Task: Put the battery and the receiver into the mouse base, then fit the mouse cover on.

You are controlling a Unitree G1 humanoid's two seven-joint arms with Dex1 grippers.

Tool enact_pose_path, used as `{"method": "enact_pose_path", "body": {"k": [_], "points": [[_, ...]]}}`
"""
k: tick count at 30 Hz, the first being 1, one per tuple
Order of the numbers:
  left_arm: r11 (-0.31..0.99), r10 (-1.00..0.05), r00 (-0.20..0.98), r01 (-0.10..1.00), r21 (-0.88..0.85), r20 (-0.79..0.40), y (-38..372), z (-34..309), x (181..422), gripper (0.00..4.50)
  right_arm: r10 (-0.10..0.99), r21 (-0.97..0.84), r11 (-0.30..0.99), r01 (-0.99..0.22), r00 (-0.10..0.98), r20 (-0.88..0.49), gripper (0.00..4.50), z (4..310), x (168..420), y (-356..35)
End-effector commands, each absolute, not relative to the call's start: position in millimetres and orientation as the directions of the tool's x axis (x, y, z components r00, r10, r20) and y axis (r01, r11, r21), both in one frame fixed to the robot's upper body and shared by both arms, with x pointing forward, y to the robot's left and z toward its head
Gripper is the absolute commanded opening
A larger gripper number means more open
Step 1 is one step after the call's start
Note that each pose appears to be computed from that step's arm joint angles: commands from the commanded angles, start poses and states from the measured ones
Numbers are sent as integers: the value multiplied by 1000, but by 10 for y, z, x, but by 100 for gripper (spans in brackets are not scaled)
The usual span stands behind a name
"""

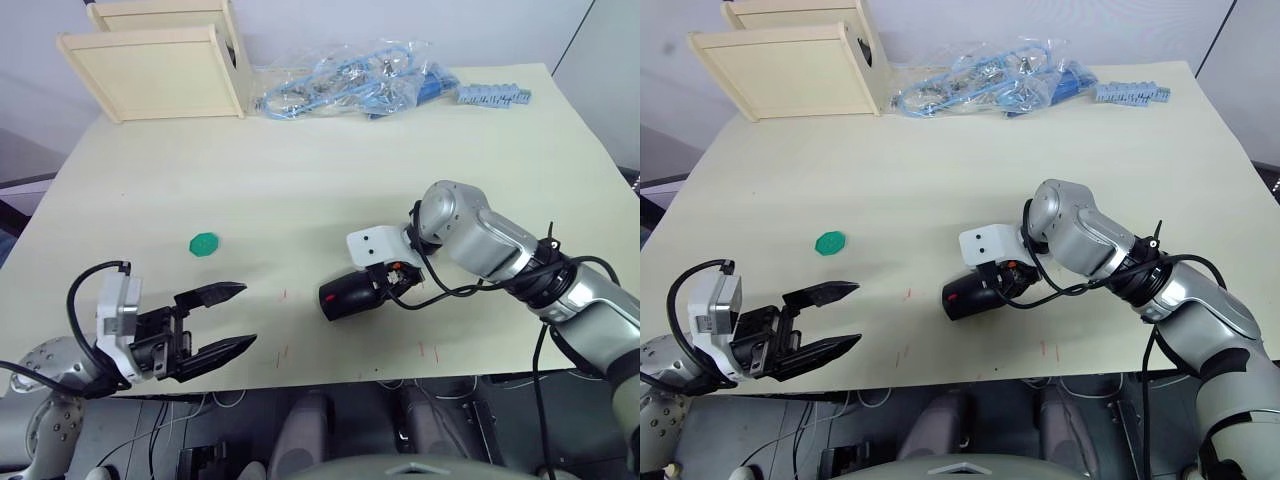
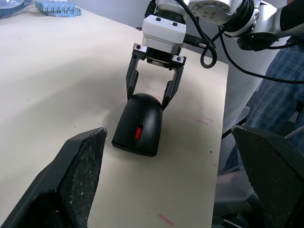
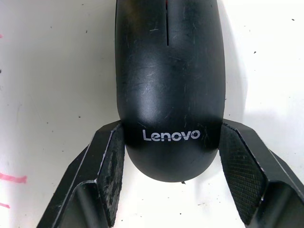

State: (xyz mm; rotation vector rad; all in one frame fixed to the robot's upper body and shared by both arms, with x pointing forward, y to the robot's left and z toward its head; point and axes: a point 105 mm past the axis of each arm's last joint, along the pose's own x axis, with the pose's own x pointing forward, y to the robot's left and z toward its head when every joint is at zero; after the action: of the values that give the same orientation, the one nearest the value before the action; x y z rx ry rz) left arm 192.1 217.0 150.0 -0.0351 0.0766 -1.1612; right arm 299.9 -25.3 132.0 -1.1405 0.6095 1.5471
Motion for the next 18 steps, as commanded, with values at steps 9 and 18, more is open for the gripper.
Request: {"method": "enact_pose_path", "body": {"k": [9,18], "points": [[393,-919,391,919,-44,-36,2174,1537,1920,450,451,-162,-314,-935,3,-892,275,1341,2960,-220],[390,-921,389,920,-45,-36,2169,1540,1921,450,461,-170,-321,-932,3,-887,275,1363,2939,-205]]}}
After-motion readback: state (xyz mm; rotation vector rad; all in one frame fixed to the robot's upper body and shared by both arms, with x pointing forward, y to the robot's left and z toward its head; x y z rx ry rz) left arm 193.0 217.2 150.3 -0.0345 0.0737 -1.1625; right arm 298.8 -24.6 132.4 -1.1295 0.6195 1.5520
